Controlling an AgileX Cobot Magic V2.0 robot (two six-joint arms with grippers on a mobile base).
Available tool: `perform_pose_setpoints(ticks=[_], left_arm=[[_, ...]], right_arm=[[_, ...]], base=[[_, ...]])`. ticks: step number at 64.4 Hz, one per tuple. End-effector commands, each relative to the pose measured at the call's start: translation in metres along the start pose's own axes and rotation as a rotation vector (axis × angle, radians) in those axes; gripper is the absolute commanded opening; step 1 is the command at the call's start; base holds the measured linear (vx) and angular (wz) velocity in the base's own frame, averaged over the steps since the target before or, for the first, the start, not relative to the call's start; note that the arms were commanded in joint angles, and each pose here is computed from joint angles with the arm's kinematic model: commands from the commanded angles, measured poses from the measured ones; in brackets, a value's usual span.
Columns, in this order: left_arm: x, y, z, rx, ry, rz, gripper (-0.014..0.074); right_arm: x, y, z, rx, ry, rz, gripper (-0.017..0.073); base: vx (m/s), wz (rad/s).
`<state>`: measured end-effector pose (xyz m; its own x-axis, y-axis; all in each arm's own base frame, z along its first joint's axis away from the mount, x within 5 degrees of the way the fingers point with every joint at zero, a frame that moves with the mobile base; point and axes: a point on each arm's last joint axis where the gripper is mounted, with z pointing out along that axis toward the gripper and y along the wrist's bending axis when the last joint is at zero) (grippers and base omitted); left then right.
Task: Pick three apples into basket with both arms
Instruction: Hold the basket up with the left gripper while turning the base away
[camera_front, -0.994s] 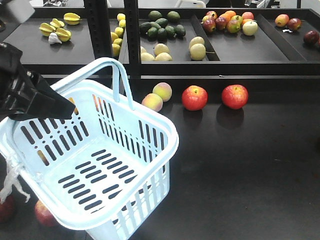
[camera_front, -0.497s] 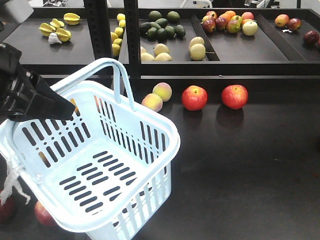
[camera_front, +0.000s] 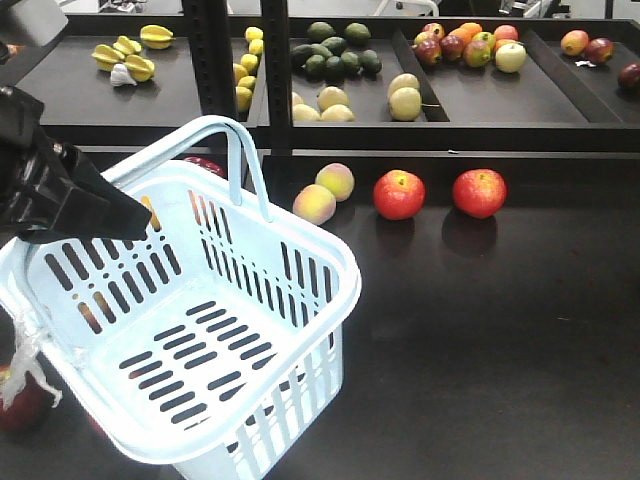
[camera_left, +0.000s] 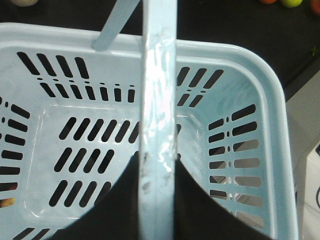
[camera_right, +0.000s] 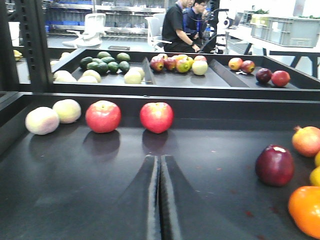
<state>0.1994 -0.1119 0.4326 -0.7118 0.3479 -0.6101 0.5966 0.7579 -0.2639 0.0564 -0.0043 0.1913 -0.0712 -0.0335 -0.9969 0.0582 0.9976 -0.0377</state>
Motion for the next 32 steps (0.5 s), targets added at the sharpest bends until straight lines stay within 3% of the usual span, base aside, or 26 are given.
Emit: perform_pose_setpoints(ticks=[1, 32], left_arm=[[-0.0037, -0.0108, -0.0162, 0.033, -0.086, 0.008, -0.0008], [-0.0037, -0.0108, -0.0162, 0.033, -0.086, 0.008, -0.0008]], right_arm=[[-0.0035, 0.0009, -0.0002, -0.008, -0.07, -0.015, -0.0003], [-0.0035, 0.0009, -0.0002, -0.008, -0.07, -0.015, -0.0003]], base=[[-0.06, 0.13], [-0.08, 0.27]])
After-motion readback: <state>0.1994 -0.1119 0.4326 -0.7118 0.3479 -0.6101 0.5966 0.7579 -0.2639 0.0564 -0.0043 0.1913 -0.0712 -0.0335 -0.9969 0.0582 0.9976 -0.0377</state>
